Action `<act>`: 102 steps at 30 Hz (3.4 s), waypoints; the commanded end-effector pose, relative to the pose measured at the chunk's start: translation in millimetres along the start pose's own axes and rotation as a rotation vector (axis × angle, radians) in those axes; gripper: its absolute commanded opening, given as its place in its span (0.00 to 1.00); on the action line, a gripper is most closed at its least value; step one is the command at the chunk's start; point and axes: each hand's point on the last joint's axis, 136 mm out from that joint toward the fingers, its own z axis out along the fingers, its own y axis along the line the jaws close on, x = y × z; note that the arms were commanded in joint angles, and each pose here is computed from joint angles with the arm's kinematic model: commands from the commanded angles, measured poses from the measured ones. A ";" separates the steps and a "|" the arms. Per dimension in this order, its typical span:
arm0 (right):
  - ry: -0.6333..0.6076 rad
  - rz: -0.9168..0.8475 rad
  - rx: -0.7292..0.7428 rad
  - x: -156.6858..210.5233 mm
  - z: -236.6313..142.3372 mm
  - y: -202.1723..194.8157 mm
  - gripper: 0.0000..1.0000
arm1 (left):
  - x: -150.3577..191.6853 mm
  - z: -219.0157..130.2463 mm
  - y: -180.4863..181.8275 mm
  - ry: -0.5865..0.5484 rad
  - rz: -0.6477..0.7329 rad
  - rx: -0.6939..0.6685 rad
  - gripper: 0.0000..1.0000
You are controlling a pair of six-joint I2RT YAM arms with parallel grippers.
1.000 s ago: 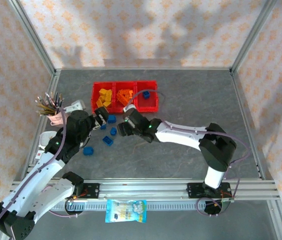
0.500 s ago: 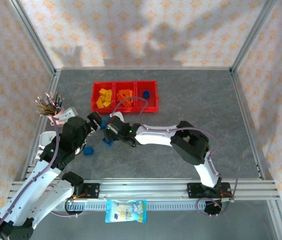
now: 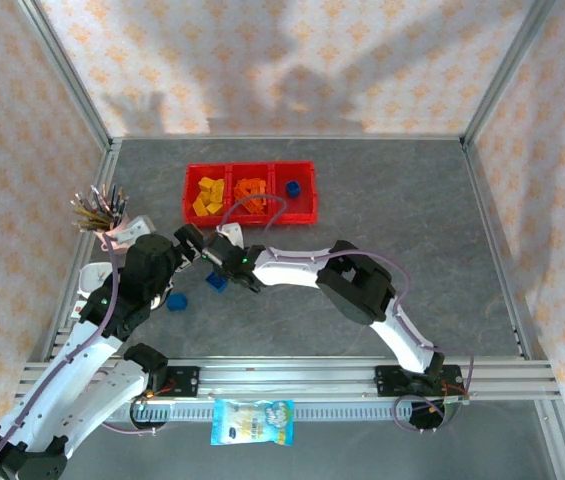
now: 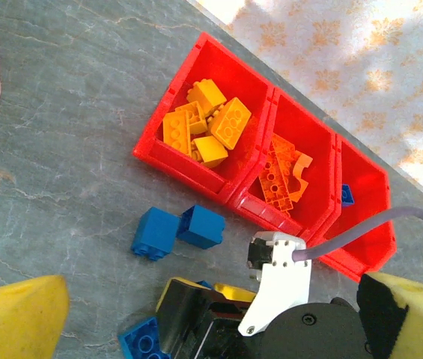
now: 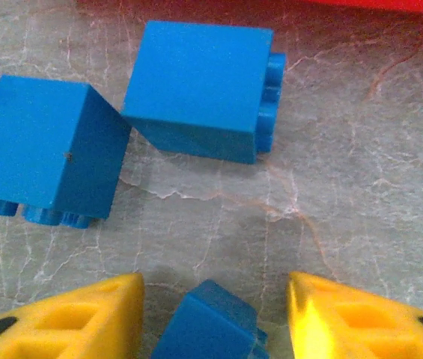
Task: Sort the legos into containers by color
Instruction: Pick up the lego from the center of the table, then place the lego in the container, then pick up the lego from the middle-left of the table.
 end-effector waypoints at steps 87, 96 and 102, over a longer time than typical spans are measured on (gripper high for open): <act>-0.016 0.064 -0.103 -64.7 9.4 -6.3 0.81 | -4.2 4.5 -10.0 -0.012 -0.026 0.040 1.00; -0.010 0.088 -0.037 -63.4 31.5 -9.7 0.72 | -6.1 3.9 -8.8 -0.023 -0.020 0.034 1.00; -0.001 0.081 -0.032 -61.8 42.4 -6.9 0.68 | -6.7 4.4 -9.4 -0.025 -0.019 0.035 0.99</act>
